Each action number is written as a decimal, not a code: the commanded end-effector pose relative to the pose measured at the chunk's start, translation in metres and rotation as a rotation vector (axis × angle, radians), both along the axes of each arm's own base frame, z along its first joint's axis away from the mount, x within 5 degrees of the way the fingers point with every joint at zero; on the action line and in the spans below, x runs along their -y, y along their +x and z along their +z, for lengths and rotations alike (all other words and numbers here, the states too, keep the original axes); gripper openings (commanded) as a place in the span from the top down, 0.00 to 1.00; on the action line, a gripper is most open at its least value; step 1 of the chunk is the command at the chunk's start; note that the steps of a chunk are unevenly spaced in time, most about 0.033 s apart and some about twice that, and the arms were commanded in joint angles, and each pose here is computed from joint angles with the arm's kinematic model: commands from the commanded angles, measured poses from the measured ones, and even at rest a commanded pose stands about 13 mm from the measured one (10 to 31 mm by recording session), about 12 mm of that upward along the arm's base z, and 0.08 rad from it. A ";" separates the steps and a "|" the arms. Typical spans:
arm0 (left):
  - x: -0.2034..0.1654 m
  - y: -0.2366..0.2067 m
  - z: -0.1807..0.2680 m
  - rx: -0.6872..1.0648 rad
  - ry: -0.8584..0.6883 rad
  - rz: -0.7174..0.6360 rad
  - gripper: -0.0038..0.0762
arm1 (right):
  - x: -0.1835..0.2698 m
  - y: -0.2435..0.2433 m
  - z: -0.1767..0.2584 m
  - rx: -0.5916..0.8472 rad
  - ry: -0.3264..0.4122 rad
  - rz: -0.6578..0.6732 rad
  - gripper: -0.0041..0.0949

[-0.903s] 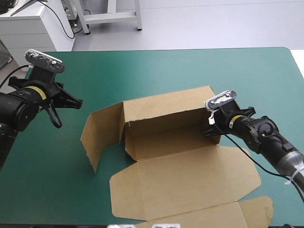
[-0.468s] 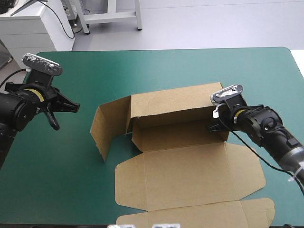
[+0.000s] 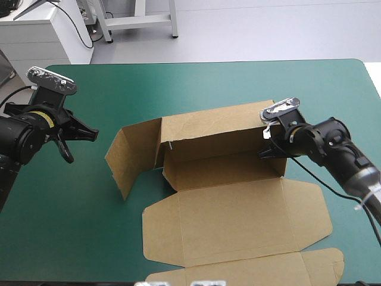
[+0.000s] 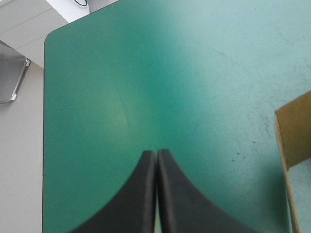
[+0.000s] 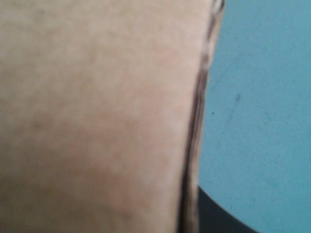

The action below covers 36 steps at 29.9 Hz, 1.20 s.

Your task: Fold the box

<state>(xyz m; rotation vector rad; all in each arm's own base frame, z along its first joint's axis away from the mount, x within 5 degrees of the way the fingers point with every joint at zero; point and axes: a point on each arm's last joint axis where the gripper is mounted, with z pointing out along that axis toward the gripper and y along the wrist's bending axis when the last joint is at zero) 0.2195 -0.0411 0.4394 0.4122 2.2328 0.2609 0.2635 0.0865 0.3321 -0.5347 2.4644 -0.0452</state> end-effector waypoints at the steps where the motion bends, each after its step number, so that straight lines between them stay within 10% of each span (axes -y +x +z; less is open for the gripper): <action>1: -0.003 -0.007 0.018 0.098 -0.016 0.001 0.96 | -0.003 0.009 0.002 -0.155 -0.055 0.004 0.98; 12: -0.004 -0.007 0.018 0.097 -0.026 0.019 0.96 | -0.023 0.085 -0.003 -0.310 0.076 0.024 0.98; 21: -0.003 -0.007 0.018 0.103 -0.027 0.017 0.96 | -0.016 0.133 -0.024 -0.287 0.049 -0.052 0.96; 32: -0.003 -0.006 0.020 0.121 -0.031 0.010 0.96 | -0.021 0.147 -0.018 -0.203 0.080 -0.036 0.28; 36: -0.003 -0.006 0.020 0.121 -0.031 0.010 0.96 | -0.020 0.144 -0.008 -0.220 0.075 -0.035 0.25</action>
